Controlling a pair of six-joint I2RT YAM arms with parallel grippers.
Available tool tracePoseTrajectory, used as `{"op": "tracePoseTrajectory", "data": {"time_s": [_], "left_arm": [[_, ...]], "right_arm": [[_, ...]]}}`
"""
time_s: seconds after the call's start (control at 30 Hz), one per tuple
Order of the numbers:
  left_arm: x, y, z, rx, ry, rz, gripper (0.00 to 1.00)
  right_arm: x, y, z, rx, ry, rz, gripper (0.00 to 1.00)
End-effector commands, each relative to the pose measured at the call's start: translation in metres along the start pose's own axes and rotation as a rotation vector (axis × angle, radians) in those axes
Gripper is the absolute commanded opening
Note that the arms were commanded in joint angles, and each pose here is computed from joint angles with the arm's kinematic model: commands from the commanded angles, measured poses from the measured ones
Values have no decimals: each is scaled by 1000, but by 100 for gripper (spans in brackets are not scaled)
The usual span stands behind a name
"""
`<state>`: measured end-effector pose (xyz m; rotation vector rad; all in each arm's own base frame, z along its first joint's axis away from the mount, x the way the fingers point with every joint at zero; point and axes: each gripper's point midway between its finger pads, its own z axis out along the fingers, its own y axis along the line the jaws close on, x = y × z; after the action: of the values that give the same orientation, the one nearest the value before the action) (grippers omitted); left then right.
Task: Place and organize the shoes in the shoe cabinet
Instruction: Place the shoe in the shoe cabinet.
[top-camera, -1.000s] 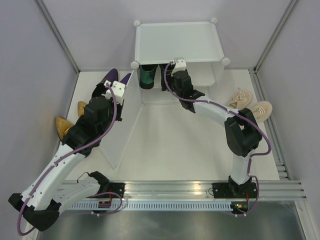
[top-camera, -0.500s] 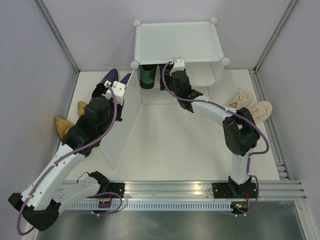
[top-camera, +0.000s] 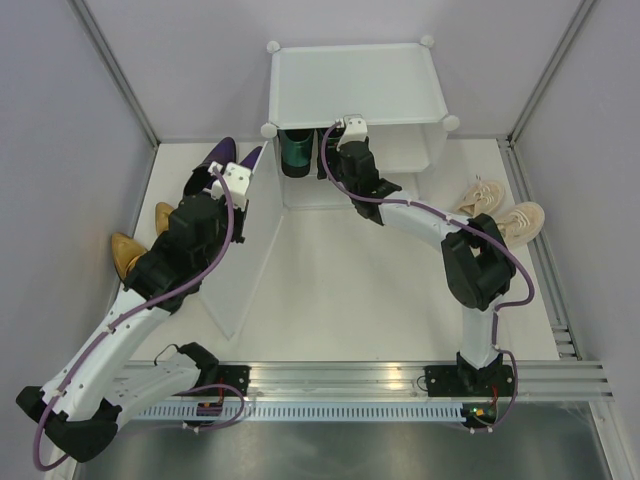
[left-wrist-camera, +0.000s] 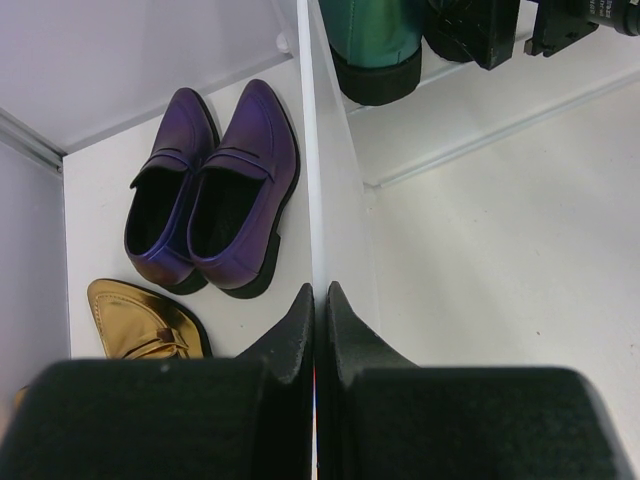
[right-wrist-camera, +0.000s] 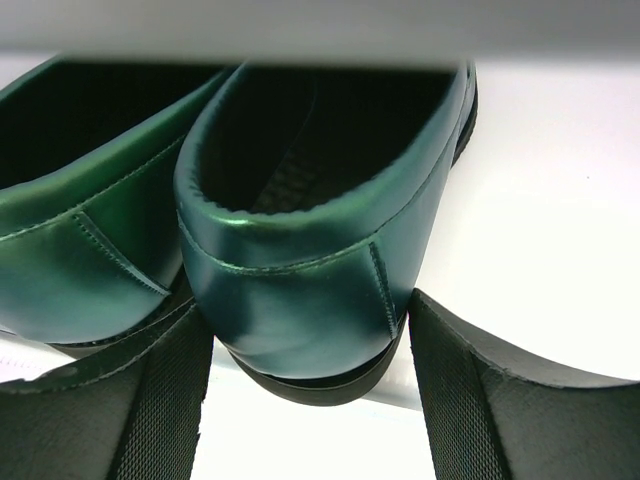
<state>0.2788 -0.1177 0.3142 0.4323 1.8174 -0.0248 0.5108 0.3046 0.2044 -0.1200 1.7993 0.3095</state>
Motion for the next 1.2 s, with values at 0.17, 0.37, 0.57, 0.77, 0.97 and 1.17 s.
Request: {"op": "tracePoseTrajectory", "data": {"time_s": [0.17, 0.37, 0.57, 0.77, 0.97, 1.17], "left_arm": [[14, -37, -5, 181, 29, 44, 2], [14, -36, -6, 179, 27, 47, 2], [16, -34, -5, 164, 30, 50, 2], [17, -34, -5, 162, 31, 54, 2], [16, -33, -5, 161, 29, 53, 2], [17, -32, -4, 152, 31, 58, 2]], "right_arm": [[-13, 43, 3, -128, -58, 55, 54], [-13, 39, -4, -120, -60, 57, 63], [-15, 36, -8, -109, -59, 58, 77], [-23, 38, -12, -112, -60, 61, 88], [-32, 34, -18, -101, -66, 51, 93], [-47, 25, -27, -72, -78, 49, 95]]}}
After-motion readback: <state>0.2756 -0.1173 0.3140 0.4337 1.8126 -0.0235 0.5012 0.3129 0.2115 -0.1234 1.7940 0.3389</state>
